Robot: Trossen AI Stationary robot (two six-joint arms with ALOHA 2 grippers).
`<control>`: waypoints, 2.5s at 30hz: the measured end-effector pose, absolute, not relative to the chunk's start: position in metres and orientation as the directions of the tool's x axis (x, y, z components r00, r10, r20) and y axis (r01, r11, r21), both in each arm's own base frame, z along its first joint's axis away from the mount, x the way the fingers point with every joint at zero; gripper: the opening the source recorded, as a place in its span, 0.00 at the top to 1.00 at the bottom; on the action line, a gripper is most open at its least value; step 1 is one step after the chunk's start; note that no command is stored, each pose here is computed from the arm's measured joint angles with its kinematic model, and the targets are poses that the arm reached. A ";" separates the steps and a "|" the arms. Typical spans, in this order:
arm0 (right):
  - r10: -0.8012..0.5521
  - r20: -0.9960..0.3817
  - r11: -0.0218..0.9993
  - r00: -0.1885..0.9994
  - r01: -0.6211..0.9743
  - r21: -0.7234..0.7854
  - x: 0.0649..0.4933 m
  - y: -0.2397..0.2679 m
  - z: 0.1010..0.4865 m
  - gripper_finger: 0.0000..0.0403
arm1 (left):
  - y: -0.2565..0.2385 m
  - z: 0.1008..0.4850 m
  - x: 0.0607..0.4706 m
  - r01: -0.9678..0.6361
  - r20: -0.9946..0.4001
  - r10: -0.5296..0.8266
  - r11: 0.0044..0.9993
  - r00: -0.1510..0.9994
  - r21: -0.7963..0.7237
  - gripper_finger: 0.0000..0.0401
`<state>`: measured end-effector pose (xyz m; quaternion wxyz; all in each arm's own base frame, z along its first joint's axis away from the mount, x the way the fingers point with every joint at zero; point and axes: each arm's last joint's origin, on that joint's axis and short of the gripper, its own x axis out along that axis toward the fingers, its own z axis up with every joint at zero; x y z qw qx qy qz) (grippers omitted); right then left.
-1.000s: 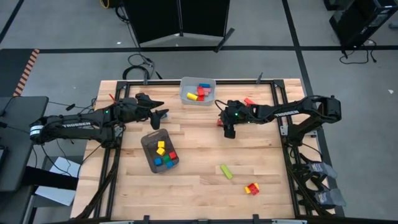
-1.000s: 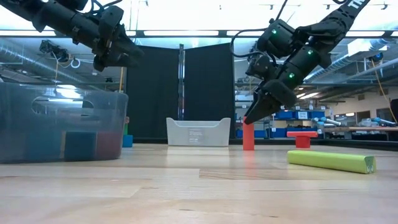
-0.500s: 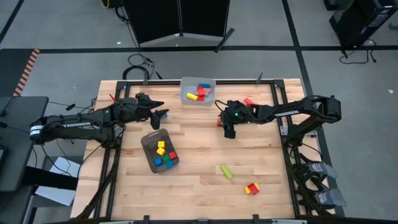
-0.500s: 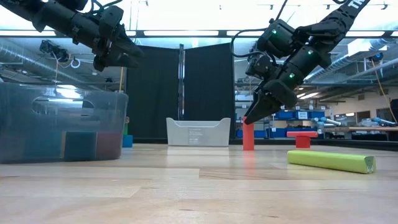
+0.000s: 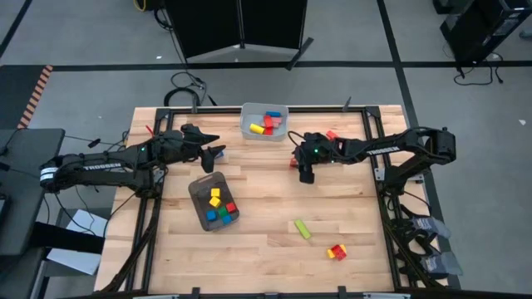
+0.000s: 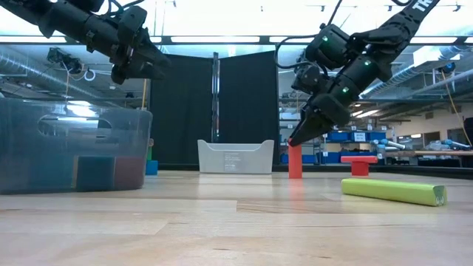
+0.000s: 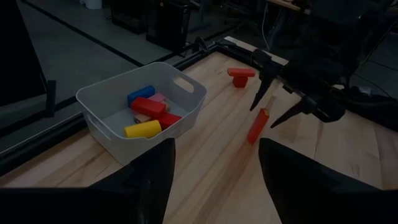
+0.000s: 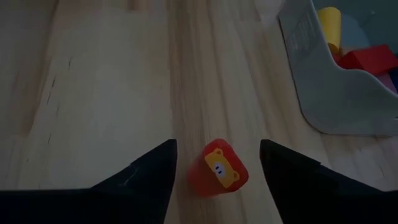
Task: Sort blocks by size
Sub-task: Put the orange rectangular block into the gray bin, then put the green rectangular block into the gray bin
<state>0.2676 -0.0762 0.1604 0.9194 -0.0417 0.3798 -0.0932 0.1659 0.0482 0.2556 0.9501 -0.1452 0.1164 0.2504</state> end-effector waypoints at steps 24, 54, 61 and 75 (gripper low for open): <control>-0.225 -0.667 0.973 0.710 0.205 -0.109 0.285 -0.084 0.133 0.24 | 0.048 0.256 0.166 -0.507 -0.286 0.443 0.835 0.850 -0.215 0.41; -0.274 -0.366 0.962 0.889 0.247 -0.119 0.318 -0.090 0.161 0.87 | 0.048 0.256 0.166 -0.510 -0.291 0.443 0.830 0.848 -0.225 0.41; -0.478 -0.152 0.873 0.865 0.449 -0.189 0.338 -0.144 0.219 0.87 | 0.049 0.252 0.171 -0.521 -0.314 0.442 0.817 0.840 -0.246 0.41; -0.535 -0.148 0.845 0.832 0.522 -0.117 0.344 -0.205 0.210 0.45 | 0.054 0.238 0.185 -0.565 -0.373 0.461 0.787 0.805 -0.246 0.41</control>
